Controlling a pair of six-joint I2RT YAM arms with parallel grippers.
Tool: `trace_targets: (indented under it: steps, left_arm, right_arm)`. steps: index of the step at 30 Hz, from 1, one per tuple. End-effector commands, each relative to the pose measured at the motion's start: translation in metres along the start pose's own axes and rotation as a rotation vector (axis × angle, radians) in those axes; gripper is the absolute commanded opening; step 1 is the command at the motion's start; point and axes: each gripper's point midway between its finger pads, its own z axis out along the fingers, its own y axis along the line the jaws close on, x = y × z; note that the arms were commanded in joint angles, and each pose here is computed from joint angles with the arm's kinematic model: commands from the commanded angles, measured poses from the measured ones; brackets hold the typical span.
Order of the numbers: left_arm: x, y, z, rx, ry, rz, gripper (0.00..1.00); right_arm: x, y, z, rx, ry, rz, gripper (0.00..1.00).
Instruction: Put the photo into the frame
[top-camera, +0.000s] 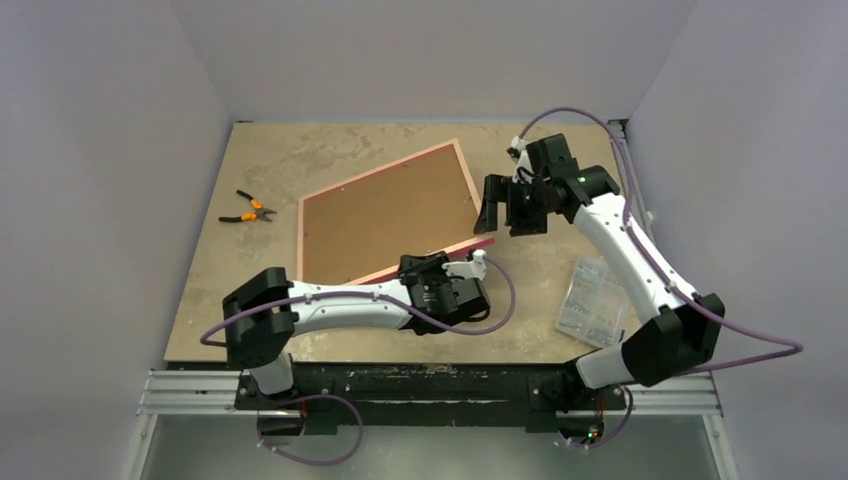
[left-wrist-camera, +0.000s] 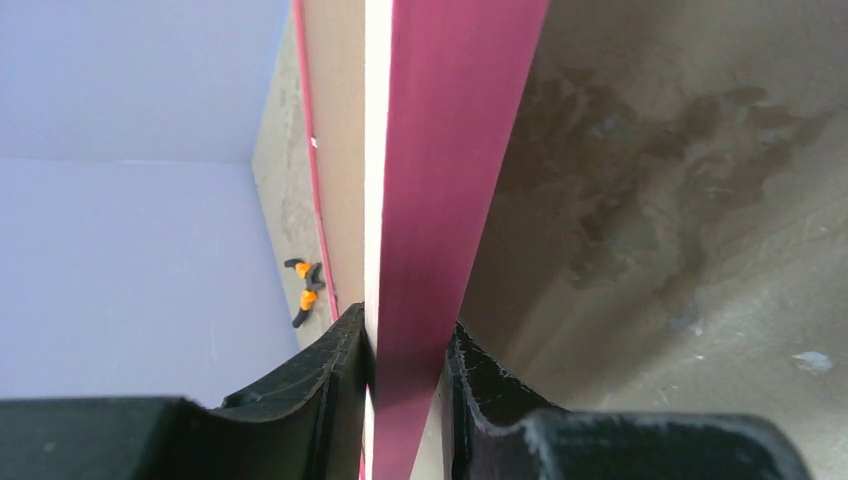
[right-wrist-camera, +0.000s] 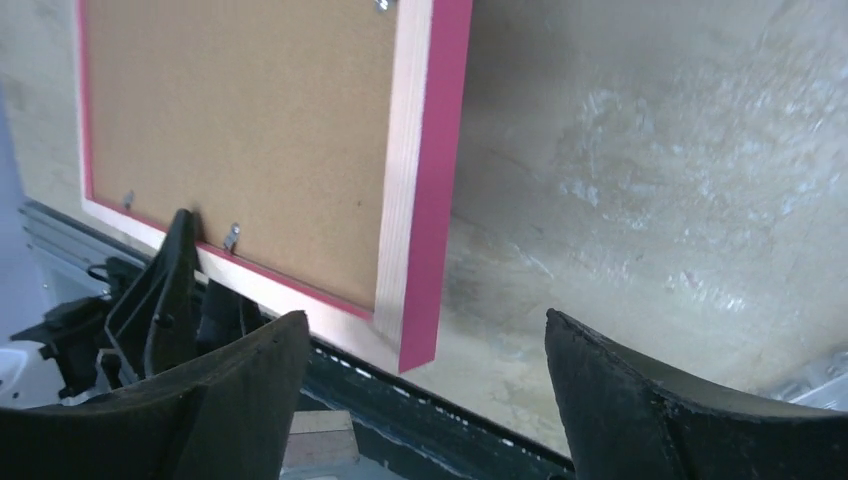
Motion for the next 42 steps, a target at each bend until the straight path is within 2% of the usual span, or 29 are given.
trace_targets:
  steps: [1,6,9,13,16,19,22,24,28,35,42]
  left_arm:
    - [-0.029,0.073,-0.030,-0.137,-0.102,-0.236,0.00]
    - [-0.027,0.100,-0.051,-0.100,-0.147,-0.311,0.00]
    - [-0.021,0.111,-0.061,-0.057,-0.166,-0.365,0.00]
    - [-0.010,0.121,-0.074,0.017,-0.182,-0.424,0.00]
    - [-0.001,0.127,-0.084,0.089,-0.207,-0.469,0.00]
    - [0.006,0.126,-0.093,0.169,-0.234,-0.486,0.00]
    - [0.011,0.124,-0.101,0.246,-0.268,-0.510,0.00]
    - [0.012,0.122,-0.107,0.295,-0.296,-0.518,0.00]
    - [0.011,0.114,-0.118,0.402,-0.346,-0.505,0.00]
    - [0.008,0.098,-0.133,0.544,-0.388,-0.464,0.00]
    - [0.003,0.092,-0.143,0.619,-0.406,-0.482,0.00]
  right_arm:
    - [-0.057,0.030,-0.065,-0.072,-0.330,-0.070,0.87]
    - [-0.086,0.054,-0.115,-0.157,-0.595,-0.240,0.87]
    - [-0.100,0.066,-0.149,-0.205,-0.831,-0.349,0.86]
    - [-0.099,0.079,-0.188,-0.256,-1.106,-0.535,0.84]
    - [-0.087,0.091,-0.196,-0.287,-1.207,-0.746,0.87]
    - [-0.068,0.103,-0.185,-0.331,-1.173,-0.984,0.86]
    - [-0.038,0.116,-0.167,-0.446,-1.105,-1.244,0.83]
    - [-0.024,0.120,-0.161,-0.502,-1.088,-1.343,0.83]
    - [-0.001,0.134,-0.160,-0.657,-1.060,-1.466,0.83]
    - [0.024,0.153,-0.164,-0.871,-1.040,-1.583,0.82]
    - [0.044,0.170,-0.145,-0.942,-1.034,-1.673,0.83]
